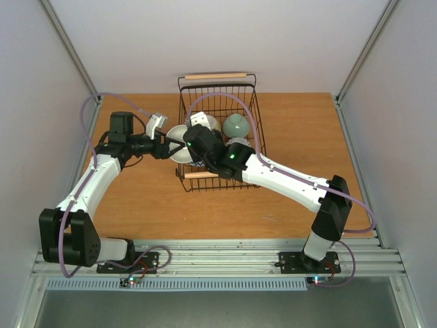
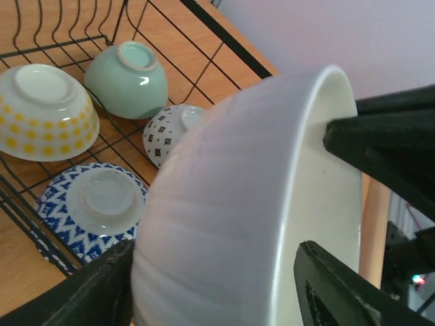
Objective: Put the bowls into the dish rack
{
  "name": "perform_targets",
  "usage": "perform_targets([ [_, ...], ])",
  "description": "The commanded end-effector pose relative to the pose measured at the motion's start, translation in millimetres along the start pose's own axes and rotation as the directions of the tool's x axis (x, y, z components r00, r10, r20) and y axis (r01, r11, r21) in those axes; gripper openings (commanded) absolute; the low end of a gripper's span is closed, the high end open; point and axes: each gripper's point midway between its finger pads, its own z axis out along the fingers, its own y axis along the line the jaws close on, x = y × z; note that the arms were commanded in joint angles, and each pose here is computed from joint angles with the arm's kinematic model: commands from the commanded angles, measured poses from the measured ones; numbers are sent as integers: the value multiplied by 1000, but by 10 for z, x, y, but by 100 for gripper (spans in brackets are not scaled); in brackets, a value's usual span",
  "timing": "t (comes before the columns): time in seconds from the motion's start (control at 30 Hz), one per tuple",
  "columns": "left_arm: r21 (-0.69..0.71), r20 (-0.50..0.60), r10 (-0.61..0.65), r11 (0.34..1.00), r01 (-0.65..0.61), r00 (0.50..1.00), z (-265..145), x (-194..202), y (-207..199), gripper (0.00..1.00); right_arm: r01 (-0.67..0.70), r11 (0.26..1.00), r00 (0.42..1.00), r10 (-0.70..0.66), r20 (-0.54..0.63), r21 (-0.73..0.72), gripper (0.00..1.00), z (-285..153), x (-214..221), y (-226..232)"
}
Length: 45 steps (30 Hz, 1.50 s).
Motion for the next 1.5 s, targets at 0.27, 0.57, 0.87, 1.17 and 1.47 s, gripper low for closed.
perform_targets([
  [0.27,-24,14,52,998,-52,999,0,-99,13,0,-40,999,996,38,80,26,1,-79,-242,-35],
  [0.57,51,15,62,997,-63,998,14,-77,-90,1,-155,939,984,173,32,-306,65,-352,-138,-45],
  [0.87,185,8,31,982,-32,999,28,-50,-235,1,-293,700,954,259,-152,-651,89,-490,4,165],
  [1.17,258,42,20,966,-30,999,-83,-121,-349,0,-341,626,939,254,-230,-702,99,-481,105,339],
  [1.47,330,45,-15,944,-1,999,-123,-138,-411,0,-392,497,920,226,-320,-774,97,-571,155,569],
])
